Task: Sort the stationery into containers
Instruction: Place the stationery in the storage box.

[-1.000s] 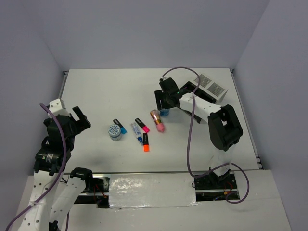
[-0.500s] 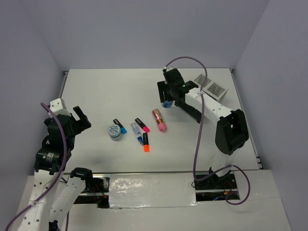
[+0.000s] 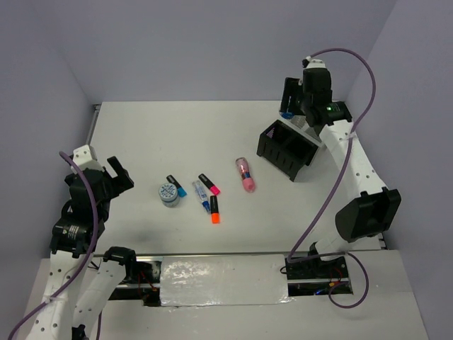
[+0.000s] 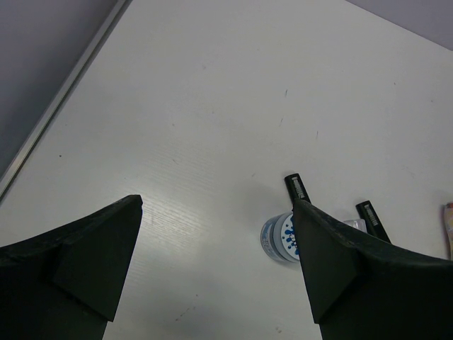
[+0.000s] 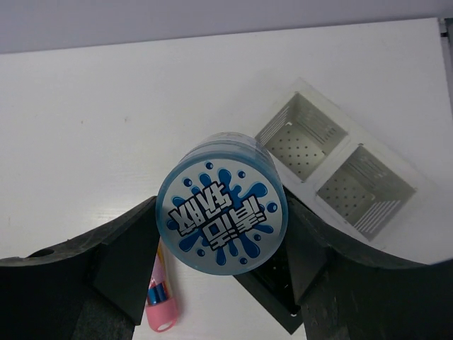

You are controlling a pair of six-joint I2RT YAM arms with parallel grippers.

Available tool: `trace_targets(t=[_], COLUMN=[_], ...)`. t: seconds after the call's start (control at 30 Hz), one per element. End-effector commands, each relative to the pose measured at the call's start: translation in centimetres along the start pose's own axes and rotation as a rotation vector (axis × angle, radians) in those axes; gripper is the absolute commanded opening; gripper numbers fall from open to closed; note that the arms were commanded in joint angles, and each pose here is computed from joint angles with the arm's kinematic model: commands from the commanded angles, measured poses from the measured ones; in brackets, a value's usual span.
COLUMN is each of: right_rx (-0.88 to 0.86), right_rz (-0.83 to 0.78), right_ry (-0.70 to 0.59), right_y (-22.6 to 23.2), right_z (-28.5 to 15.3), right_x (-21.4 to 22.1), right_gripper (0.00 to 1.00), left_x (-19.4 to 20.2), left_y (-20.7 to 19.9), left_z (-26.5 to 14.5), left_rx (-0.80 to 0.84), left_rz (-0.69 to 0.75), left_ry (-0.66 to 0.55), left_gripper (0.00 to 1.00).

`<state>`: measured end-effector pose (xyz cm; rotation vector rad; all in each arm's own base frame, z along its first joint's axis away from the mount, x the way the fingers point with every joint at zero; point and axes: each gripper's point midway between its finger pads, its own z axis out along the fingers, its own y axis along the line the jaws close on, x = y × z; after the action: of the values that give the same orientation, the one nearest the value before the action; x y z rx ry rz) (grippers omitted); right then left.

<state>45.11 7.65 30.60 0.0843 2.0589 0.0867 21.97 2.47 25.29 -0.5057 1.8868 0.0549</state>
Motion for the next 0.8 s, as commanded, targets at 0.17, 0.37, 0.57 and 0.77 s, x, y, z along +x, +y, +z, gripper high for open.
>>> trace_targets(t=[0.17, 0.37, 0.57, 0.77], right_rx=[0.059, 0.097, 0.168, 0.134], right_rz=[0.036, 0.04, 0.048, 0.07], right_ry=[-0.23, -0.317, -0.335, -0.247], right_y=[-2.9, -4.2, -6.1, -6.5], right_z=[-4.4, -3.1, 0.3, 5.3], right_x=[-6.8, -7.5, -8.1, -5.4], right_gripper=[0.0, 0.0, 0.0, 0.0], left_x=[-1.7, -1.7, -1.7, -1.7], left_y=[-0.6, -0.6, -0.8, -1.0], left_z=[-0.3, -0.4, -0.5, -0.5], left_rx=[0.033, 0.038, 0.052, 0.061], left_rz=[-0.012, -0.015, -0.014, -0.013], left_ry=[-0.058, -0.064, -0.065, -0.064], left_gripper=[0.99, 0.99, 0.99, 0.99])
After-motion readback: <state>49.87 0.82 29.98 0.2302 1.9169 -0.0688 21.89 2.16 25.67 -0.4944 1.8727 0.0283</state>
